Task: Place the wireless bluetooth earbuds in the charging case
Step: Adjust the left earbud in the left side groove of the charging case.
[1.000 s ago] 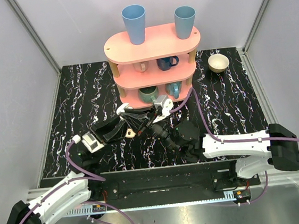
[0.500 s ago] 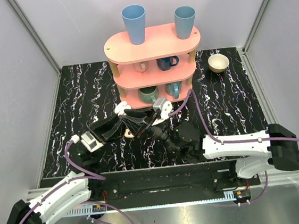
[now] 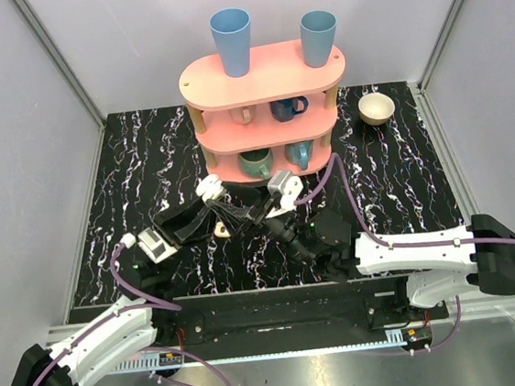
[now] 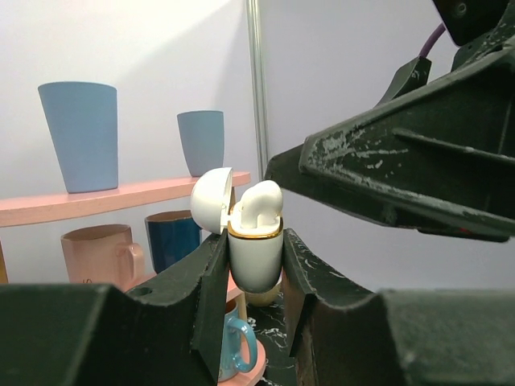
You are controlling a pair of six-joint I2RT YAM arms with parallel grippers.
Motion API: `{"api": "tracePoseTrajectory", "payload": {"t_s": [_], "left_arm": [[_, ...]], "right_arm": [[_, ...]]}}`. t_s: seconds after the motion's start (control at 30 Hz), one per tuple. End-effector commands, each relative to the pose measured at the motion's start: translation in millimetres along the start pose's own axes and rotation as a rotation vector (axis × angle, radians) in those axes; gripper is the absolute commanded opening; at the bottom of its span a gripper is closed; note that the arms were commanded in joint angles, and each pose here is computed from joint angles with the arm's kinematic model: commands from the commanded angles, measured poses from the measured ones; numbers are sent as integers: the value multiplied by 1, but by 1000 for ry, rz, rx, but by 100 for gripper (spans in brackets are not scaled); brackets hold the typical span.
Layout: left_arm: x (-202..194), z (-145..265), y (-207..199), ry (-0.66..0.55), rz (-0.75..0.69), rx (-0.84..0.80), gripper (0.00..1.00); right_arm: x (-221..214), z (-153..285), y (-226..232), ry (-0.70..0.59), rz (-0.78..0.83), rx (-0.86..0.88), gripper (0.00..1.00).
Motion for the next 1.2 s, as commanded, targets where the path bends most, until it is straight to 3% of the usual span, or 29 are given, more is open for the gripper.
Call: {"api": "tracePoseTrajectory", "payload": {"t_s": [0.0, 0.17, 0.4, 0.8, 1.17], "left_arm": [[21, -3, -8, -100, -11, -33, 0], [19, -2, -9, -91, -9, -40, 0], [12, -2, -15, -26, -17, -96, 0], [15, -4, -17, -28, -17, -108, 0], [17, -7, -21, -27, -13, -132, 0]], "right_arm": [[49, 1, -15, -102, 5, -19, 57], [65, 4, -23, -91, 41, -17, 61], [65, 0, -39, 42, 71, -123, 60], [24, -3, -5, 244, 120, 94, 59], [11, 0, -20, 293, 176, -15, 59]]}}
Point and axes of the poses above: each gripper's point midway between its finger pads, its own z axis back along the fingers, its own y axis along the line the jaws close on, x = y × z, the point moved 5 cm from there along z, back along the fingers, and after that the axes turned 15 degrees about z, right-handed, at the moved point
